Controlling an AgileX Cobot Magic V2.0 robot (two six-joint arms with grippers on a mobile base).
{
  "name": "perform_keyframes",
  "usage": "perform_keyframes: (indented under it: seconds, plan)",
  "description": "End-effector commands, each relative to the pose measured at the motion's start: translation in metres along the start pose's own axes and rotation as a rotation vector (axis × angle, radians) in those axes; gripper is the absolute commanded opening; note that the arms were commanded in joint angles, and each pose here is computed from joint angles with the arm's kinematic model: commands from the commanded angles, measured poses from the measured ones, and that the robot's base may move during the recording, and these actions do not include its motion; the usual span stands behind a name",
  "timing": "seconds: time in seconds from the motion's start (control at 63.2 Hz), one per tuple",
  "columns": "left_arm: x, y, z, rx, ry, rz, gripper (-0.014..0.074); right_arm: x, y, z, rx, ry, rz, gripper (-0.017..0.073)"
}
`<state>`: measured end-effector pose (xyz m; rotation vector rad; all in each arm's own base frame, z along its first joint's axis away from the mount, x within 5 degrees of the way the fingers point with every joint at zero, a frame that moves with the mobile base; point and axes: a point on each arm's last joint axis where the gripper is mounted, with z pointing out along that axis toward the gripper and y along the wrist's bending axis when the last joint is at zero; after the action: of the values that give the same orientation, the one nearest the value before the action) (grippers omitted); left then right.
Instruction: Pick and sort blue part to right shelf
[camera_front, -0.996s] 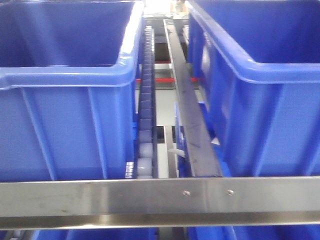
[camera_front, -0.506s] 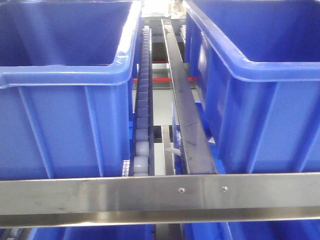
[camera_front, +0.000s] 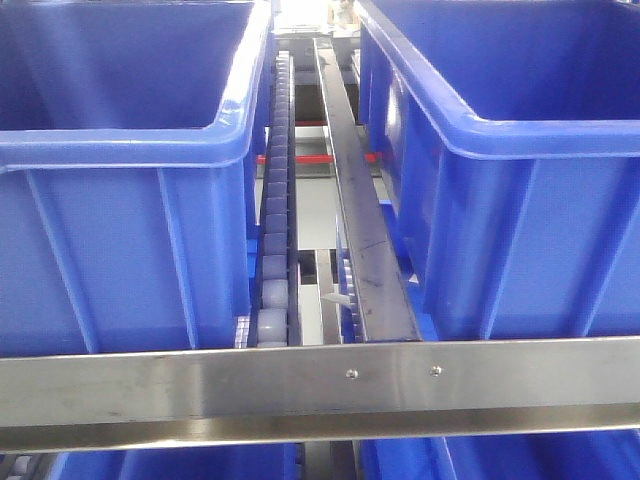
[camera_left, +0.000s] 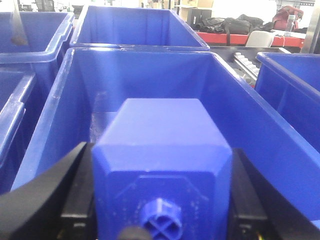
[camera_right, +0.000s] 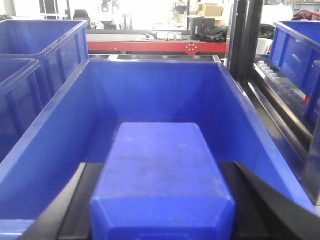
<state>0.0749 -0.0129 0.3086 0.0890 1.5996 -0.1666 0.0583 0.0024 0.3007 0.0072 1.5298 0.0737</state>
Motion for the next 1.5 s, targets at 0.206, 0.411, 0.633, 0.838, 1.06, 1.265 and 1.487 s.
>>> perform_keyframes:
  seconds: [0.206, 0.411, 0.633, 0.838, 1.06, 1.265, 1.487]
  plan:
    - [-0.018, 0.000, -0.001, -0.008, -0.114, -0.005, 0.0366, -0.020, 0.001, -0.001, -0.002, -0.134, -0.020, 0.0412]
    - [-0.018, 0.000, -0.001, -0.008, -0.114, -0.005, 0.0366, -0.018, 0.001, -0.001, -0.001, -0.114, -0.018, 0.0412]
    - [-0.017, 0.000, -0.001, -0.005, -0.102, -0.005, 0.0366, -0.018, 0.001, -0.001, -0.001, -0.108, -0.017, 0.0412]
    - [-0.027, -0.005, 0.015, 0.042, -0.042, 0.076, 0.0366, -0.019, 0.001, 0.021, 0.003, -0.012, -0.017, 0.0412]
    - [-0.033, -0.011, 0.059, 0.076, 0.056, 0.081, 0.0366, -0.038, 0.002, 0.076, 0.007, 0.099, -0.017, 0.0412]
    - [-0.042, -0.014, 0.104, 0.068, 0.102, 0.082, 0.0370, -0.041, 0.002, 0.136, 0.011, 0.193, -0.017, 0.0412]
    - [-0.039, -0.016, 0.144, 0.060, 0.164, 0.042, 0.0484, -0.036, 0.003, 0.174, 0.003, 0.225, -0.015, 0.0417]
